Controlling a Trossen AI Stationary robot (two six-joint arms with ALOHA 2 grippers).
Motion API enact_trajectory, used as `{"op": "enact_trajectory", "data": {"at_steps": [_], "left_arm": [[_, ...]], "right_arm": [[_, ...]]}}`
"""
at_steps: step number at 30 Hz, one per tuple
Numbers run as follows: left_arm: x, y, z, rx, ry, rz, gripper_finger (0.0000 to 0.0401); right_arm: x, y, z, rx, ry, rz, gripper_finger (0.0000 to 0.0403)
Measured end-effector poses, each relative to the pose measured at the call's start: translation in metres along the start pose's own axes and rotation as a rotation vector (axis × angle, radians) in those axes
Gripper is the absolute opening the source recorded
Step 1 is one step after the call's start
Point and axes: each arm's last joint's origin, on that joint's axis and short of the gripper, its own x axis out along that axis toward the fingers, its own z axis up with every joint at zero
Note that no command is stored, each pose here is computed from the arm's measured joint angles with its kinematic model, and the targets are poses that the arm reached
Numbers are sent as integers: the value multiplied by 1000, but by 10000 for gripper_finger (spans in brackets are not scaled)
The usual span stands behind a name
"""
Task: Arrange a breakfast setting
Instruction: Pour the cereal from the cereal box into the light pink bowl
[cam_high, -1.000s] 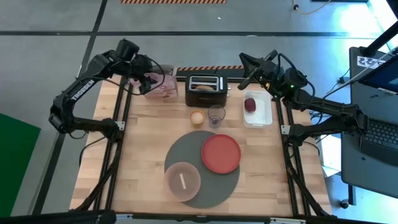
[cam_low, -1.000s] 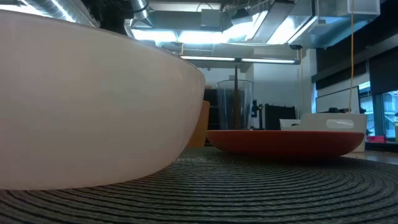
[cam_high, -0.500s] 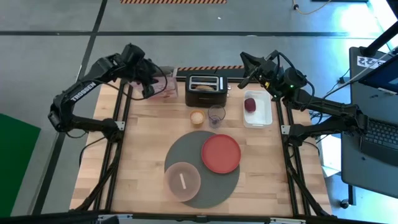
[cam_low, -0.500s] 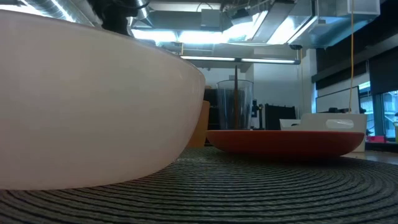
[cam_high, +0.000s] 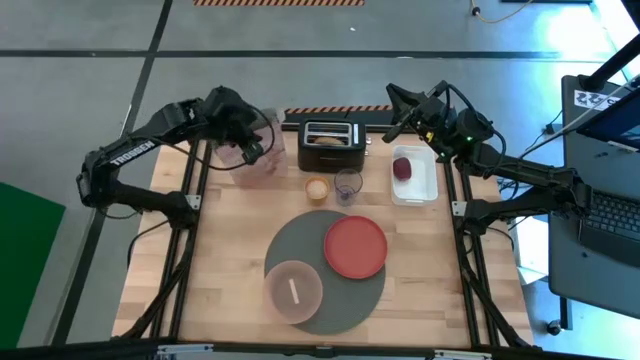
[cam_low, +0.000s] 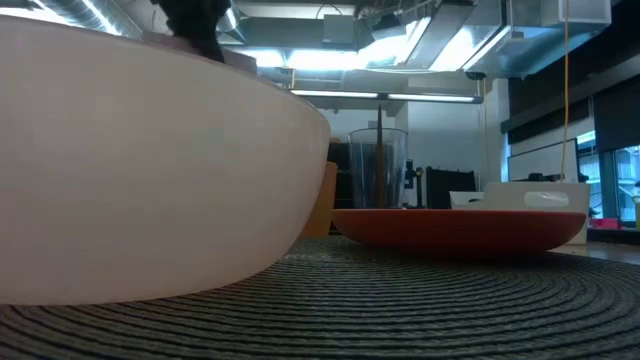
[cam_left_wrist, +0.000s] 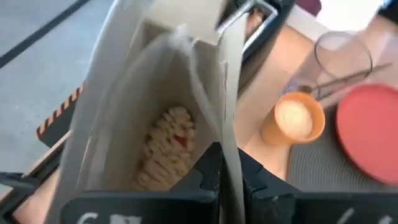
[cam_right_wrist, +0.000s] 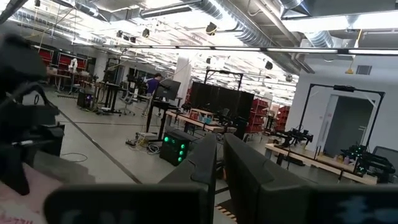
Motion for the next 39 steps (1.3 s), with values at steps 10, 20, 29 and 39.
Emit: {"op": "enact_trajectory", "data": {"at_steps": [10, 20, 29, 39], "left_arm": [[-1, -34, 6, -98, -151, 103, 0], [-2, -45, -3, -36, -142, 204, 0], [10, -58, -6, -11, -76, 137, 2], [12, -62, -5, -7, -78, 117, 57]], "right_arm": [[0, 1, -2, -9, 20, 13, 35], [0, 2, -2, -10, 6, 60, 35], [0, 2, -2, -10, 7, 60, 35], [0, 2, -2, -8, 8, 60, 35]]}}
